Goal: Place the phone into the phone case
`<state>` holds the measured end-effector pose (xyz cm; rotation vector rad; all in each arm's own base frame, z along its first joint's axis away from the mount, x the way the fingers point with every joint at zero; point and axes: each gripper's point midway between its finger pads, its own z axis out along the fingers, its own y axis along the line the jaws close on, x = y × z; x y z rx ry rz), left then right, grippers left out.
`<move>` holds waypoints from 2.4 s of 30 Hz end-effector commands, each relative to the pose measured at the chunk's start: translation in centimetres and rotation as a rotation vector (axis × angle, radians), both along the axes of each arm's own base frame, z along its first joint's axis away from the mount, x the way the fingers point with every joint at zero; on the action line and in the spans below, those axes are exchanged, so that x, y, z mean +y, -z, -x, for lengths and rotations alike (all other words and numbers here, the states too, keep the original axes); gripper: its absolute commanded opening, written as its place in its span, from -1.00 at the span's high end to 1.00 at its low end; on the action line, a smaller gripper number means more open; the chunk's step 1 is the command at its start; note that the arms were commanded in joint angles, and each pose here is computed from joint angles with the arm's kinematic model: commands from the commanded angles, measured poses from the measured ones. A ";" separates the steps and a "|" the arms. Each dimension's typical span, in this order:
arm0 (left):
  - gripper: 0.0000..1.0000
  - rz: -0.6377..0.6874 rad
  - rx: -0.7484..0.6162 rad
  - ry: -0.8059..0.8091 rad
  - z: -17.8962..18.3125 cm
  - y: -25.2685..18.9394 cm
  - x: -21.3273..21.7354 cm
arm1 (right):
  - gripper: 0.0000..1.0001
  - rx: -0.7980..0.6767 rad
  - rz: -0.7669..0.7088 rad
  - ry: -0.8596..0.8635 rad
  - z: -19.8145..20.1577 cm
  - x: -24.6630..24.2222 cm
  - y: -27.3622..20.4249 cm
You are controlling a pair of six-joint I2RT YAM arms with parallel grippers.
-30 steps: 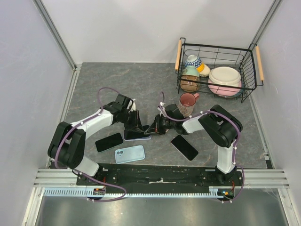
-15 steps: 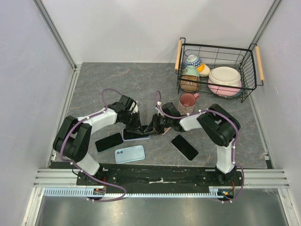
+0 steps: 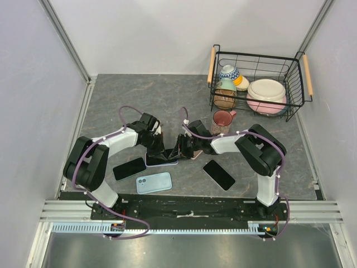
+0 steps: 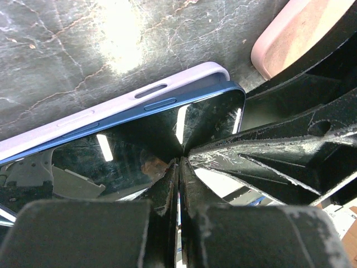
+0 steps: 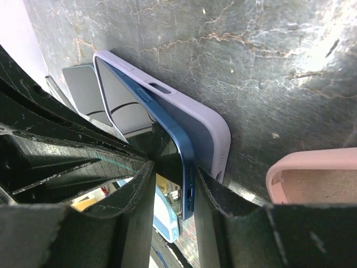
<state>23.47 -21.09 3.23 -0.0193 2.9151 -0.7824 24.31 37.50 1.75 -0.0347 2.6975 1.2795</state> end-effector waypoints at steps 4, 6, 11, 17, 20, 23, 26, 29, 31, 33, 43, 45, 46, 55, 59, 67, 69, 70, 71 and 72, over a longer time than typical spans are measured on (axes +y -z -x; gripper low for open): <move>0.96 -0.102 0.013 -0.018 -0.1 3.1 1.5 | 0.15 0.059 0.462 0.001 3.6 -7.4 8.3; 0.96 -0.102 0.022 -0.021 0.1 3.4 1.6 | 0.14 0.053 0.470 -0.004 3.5 -7.5 8.1; 0.96 -0.111 0.041 -0.029 0.3 4.1 2.1 | 0.05 0.031 0.499 -0.015 3.3 -8.0 7.6; 0.96 -0.127 0.061 -0.044 0.5 4.9 3.0 | -0.07 0.047 0.510 -0.040 4.0 -8.4 8.3; 0.96 -0.132 0.067 -0.052 0.6 5.2 3.4 | -0.12 0.040 0.516 -0.043 4.0 -8.6 8.2; 0.96 -0.127 0.072 -0.056 0.7 5.2 3.5 | -0.15 0.027 0.528 -0.045 3.8 -8.7 7.8; 0.96 -0.127 0.077 -0.063 0.7 5.3 3.5 | -0.19 0.012 0.537 -0.045 3.6 -8.9 7.0; 0.96 -0.128 0.079 -0.063 0.7 5.4 3.5 | -0.20 -0.007 0.537 -0.046 3.3 -8.8 6.1; 0.96 -0.130 0.079 -0.063 0.7 5.3 3.5 | -0.21 -0.014 0.539 -0.046 3.1 -8.9 5.5; 0.96 -0.130 0.076 -0.063 0.7 5.2 3.5 | -0.21 -0.021 0.540 -0.046 3.0 -8.9 5.1; 0.96 -0.130 0.083 -0.061 0.8 5.4 3.5 | -0.23 -0.067 0.536 -0.043 2.0 -8.7 2.5; 0.96 -0.130 0.082 -0.062 0.8 5.4 3.5 | -0.23 -0.068 0.534 -0.038 1.9 -8.8 2.0; 0.96 -0.130 0.083 -0.061 0.8 5.4 3.5 | -0.23 -0.082 0.520 -0.029 1.5 -9.0 1.0; 0.96 -0.130 0.088 -0.061 0.8 5.5 3.5 | -0.28 -0.083 0.477 -0.030 1.1 -9.9 0.1; 0.96 -0.126 0.085 -0.056 0.8 5.4 3.4 | -0.27 -0.080 0.392 -0.044 1.2 -8.4 -0.6; 0.96 -0.127 0.081 -0.052 0.7 5.4 3.4 | -0.23 -0.022 0.233 -0.065 1.6 -5.4 -0.4; 0.96 -0.126 0.081 -0.050 0.7 5.4 3.3 | -0.19 -0.011 0.215 -0.066 1.5 -4.8 -0.1; 0.96 -0.125 0.079 -0.049 0.7 5.4 3.3 | -0.16 -0.006 0.210 -0.063 1.4 -4.6 0.0; 0.96 -0.127 0.082 -0.049 0.8 5.4 3.4 | -0.13 -0.011 0.196 -0.064 1.2 -4.3 -0.1; 0.96 -0.127 0.081 -0.047 0.8 5.4 3.4 | -0.09 -0.003 0.192 -0.064 1.1 -4.1 0.1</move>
